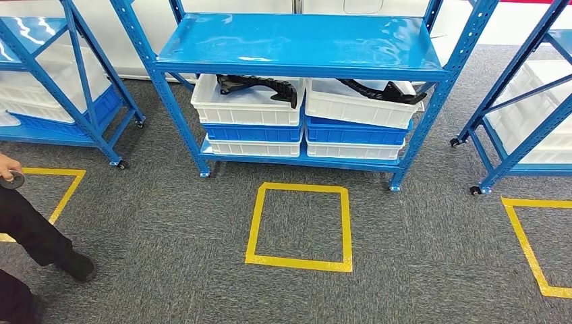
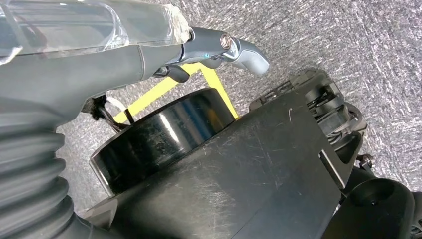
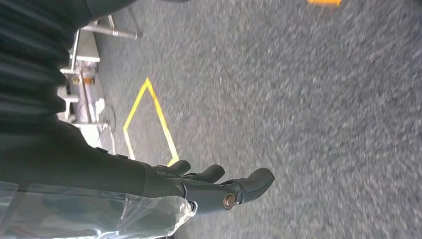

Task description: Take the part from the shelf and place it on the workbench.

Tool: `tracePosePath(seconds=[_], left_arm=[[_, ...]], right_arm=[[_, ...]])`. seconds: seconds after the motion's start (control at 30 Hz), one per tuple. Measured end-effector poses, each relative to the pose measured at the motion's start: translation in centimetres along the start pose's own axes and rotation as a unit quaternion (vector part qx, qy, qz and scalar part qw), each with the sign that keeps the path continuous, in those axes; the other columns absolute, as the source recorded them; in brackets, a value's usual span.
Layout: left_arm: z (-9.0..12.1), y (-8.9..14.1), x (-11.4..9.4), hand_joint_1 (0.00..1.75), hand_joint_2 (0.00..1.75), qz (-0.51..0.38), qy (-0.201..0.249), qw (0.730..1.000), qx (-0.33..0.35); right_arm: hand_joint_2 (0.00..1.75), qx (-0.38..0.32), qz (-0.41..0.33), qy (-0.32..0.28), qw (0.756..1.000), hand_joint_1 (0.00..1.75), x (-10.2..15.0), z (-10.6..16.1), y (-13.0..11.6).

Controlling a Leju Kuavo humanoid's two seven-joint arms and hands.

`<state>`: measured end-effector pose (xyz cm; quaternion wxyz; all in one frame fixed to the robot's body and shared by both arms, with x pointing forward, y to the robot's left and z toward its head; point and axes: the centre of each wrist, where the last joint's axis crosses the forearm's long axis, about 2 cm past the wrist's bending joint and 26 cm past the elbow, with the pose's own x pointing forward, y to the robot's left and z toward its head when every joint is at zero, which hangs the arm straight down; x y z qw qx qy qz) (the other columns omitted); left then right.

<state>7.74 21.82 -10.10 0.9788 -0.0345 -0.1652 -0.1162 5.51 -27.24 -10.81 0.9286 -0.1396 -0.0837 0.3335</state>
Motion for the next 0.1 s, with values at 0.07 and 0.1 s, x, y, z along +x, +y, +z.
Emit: tracePosePath(seconds=[0.07, 0.1], left_arm=[[0.02, 0.06, -0.15, 0.00, 1.75, 0.003, 0.000, 1.000, -0.002], [0.03, 0.08, -0.18, 0.00, 1.75, 0.003, -0.001, 1.000, -0.002]], right_arm=[[1.75, 0.012, -0.012, -0.001, 1.000, 0.00, -0.30, 0.05, 0.29], [1.75, 0.015, -0.015, -0.001, 1.000, 0.00, -0.38, 0.07, 0.36]])
